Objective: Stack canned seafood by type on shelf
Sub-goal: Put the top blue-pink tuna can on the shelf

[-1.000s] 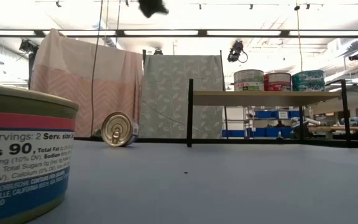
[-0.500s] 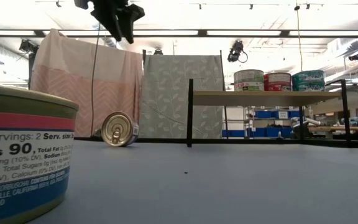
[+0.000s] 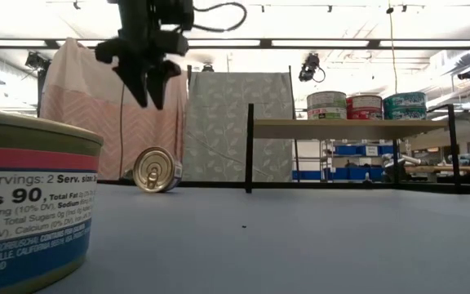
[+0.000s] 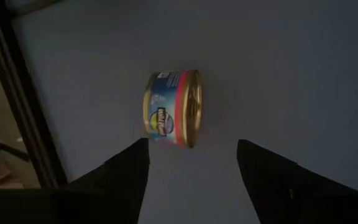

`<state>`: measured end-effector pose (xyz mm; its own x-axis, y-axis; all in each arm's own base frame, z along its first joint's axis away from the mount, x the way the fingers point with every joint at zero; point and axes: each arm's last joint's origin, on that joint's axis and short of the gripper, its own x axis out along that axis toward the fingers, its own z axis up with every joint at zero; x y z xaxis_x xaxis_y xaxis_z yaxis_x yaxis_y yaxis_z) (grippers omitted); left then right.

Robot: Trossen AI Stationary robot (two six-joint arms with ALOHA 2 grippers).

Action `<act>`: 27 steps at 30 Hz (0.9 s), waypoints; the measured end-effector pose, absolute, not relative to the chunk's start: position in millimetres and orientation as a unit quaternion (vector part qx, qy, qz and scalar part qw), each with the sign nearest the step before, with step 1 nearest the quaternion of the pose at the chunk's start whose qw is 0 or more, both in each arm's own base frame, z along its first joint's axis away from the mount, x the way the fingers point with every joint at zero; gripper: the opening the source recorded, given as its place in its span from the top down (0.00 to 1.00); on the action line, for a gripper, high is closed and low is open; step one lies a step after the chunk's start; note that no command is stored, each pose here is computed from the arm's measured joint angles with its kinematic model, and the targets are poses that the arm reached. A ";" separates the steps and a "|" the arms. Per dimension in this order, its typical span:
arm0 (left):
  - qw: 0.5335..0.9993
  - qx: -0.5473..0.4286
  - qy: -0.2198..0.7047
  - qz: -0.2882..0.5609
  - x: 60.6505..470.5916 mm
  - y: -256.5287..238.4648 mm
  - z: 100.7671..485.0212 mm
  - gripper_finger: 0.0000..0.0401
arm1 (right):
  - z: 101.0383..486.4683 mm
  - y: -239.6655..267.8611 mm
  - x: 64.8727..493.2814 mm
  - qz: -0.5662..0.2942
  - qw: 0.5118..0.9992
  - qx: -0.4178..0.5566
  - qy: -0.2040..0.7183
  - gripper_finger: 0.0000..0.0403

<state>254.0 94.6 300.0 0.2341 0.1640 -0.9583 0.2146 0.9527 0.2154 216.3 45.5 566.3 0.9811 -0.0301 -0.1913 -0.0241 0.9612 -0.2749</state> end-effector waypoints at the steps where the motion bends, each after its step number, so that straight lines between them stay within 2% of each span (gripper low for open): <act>1: 0.772 0.151 0.617 -0.012 254.0 97.1 296.1 0.36 | 566.1 45.5 216.3 -0.002 0.985 -0.139 0.098 0.98; 10: 0.785 0.138 0.603 0.025 256.0 118.6 266.9 0.16 | 566.6 45.4 215.1 0.001 0.987 -0.131 0.097 0.98; 19: 0.758 0.115 0.642 -0.007 271.6 128.5 231.0 0.15 | 566.6 45.4 215.1 0.000 0.989 -0.114 0.097 0.98; 27: 0.764 0.114 0.635 -0.024 280.2 135.4 218.5 0.15 | 566.7 45.4 214.9 0.000 0.989 -0.113 0.096 0.98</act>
<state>280.2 135.4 218.5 0.1937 0.1086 -0.9750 0.1813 0.9728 0.1443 214.9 45.4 566.7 0.9814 -0.0224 -0.1905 -0.0210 0.9747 -0.2227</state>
